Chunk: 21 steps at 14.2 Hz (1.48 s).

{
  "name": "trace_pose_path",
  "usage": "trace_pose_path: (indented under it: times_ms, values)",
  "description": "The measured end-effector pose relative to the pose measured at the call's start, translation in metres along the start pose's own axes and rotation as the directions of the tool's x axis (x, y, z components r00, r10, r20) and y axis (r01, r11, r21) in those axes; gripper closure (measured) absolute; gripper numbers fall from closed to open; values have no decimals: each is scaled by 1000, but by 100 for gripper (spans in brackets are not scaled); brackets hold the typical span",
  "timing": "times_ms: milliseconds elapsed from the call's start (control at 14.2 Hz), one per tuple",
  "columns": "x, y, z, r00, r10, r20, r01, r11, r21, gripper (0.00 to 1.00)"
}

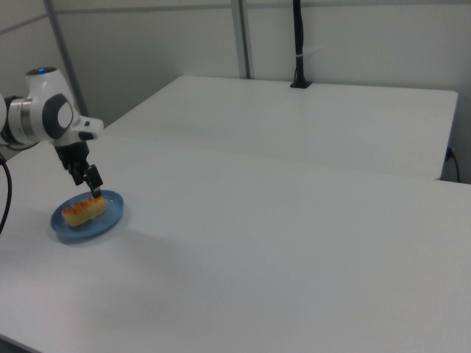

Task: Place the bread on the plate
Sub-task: 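Open the gripper to release the bread and raise it away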

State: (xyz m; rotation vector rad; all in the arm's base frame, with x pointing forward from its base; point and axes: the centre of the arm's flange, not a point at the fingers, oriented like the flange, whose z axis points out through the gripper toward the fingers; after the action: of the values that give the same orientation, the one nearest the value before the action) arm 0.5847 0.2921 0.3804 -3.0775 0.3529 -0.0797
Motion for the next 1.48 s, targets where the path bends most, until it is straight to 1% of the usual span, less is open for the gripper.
trace_pose_path:
  times_ms: [71, 212, 353, 423, 564, 635, 776, 847, 988, 1199, 1340, 1482]
  values:
    - [8, 11, -16, 1000, 21, -4, -21, 1000, -9, 0]
    - [23, 45, -64, 999, 51, -3, -51, 998, -45, 0]
    - [34, 85, -118, 999, 35, 5, -35, 996, -85, 0]
    - [40, 118, -153, 1000, 26, 4, -25, 994, -104, 0]
    - [46, 162, -190, 1000, 14, -13, -16, 993, -116, 0]
    - [48, 195, -216, 1000, 6, -31, -9, 994, -110, 0]
    - [48, 233, -242, 999, -21, -46, 16, 994, -108, 0]
    - [48, 259, -256, 997, -47, -55, 41, 993, -109, 0]
    - [50, 292, -267, 993, -106, -57, 99, 989, -114, 0]
    - [56, 333, -271, 981, -188, -46, 181, 976, -123, 0]
    - [58, 346, -271, 974, -224, -38, 217, 968, -126, 0]
    - [58, 348, -271, 972, -234, -35, 228, 965, -127, 0]
